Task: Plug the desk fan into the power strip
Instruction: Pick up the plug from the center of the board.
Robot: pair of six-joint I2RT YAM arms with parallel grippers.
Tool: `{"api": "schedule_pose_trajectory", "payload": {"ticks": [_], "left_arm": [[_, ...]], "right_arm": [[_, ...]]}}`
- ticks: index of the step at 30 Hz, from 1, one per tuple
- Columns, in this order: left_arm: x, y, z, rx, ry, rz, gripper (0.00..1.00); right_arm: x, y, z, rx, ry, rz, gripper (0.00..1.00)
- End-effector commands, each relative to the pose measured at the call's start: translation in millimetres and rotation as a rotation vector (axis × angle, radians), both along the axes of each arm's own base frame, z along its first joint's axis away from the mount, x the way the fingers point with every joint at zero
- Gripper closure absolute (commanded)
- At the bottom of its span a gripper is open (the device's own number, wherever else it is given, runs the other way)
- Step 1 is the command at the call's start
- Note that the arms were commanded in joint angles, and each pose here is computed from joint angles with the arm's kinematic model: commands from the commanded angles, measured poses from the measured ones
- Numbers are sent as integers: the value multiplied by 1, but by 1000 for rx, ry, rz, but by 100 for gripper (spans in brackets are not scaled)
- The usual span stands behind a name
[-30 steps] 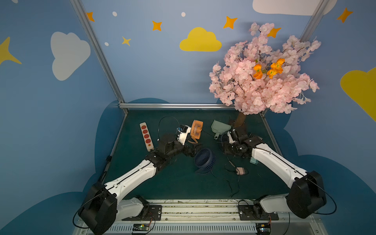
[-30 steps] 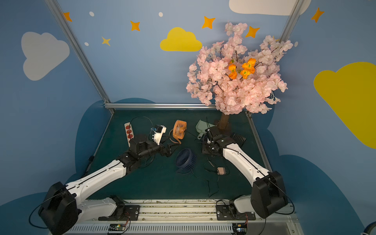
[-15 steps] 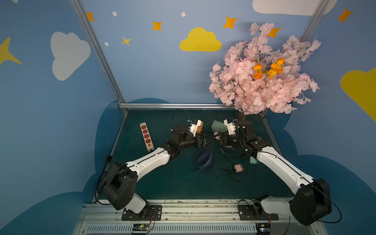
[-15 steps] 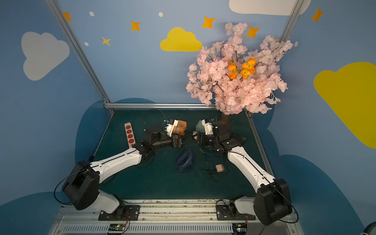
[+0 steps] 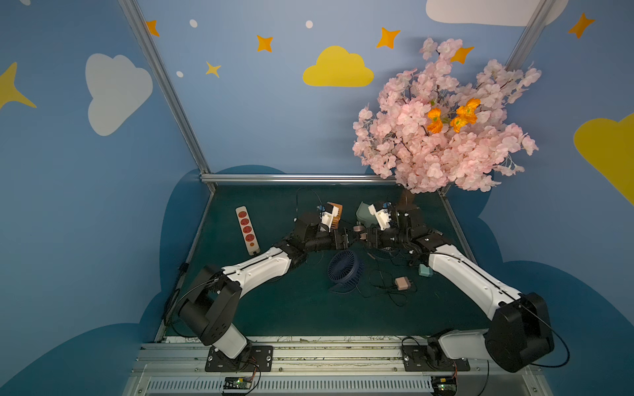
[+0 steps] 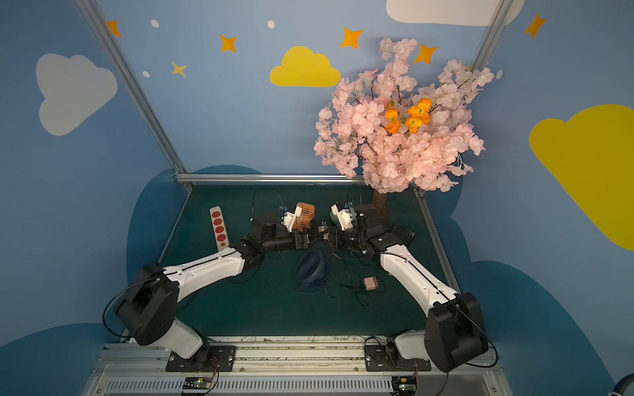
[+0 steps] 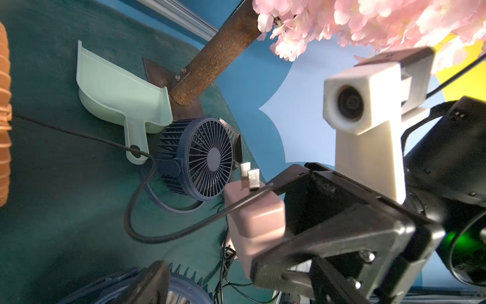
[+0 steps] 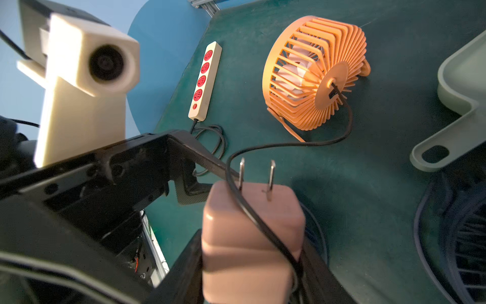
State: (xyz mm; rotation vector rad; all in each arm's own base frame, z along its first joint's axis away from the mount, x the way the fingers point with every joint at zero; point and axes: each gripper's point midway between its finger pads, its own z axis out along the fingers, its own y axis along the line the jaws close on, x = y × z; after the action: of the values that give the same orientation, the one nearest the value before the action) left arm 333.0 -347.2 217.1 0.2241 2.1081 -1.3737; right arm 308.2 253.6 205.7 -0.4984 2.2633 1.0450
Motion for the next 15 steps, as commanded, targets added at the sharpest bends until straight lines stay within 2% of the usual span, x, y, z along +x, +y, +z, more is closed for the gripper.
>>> {"api": "schedule_pose_trajectory", "payload": {"ticks": [1, 5, 15], "left_arm": [[14, 4, 1, -29, 6, 84, 11], [18, 7, -1, -28, 13, 123, 14], [8, 1, -20, -9, 93, 69, 34]], "right_arm": [[-15, 14, -3, -17, -13, 97, 53], [-18, 18, -6, -34, -19, 111, 53], [-14, 14, -4, -68, -50, 85, 52]]}}
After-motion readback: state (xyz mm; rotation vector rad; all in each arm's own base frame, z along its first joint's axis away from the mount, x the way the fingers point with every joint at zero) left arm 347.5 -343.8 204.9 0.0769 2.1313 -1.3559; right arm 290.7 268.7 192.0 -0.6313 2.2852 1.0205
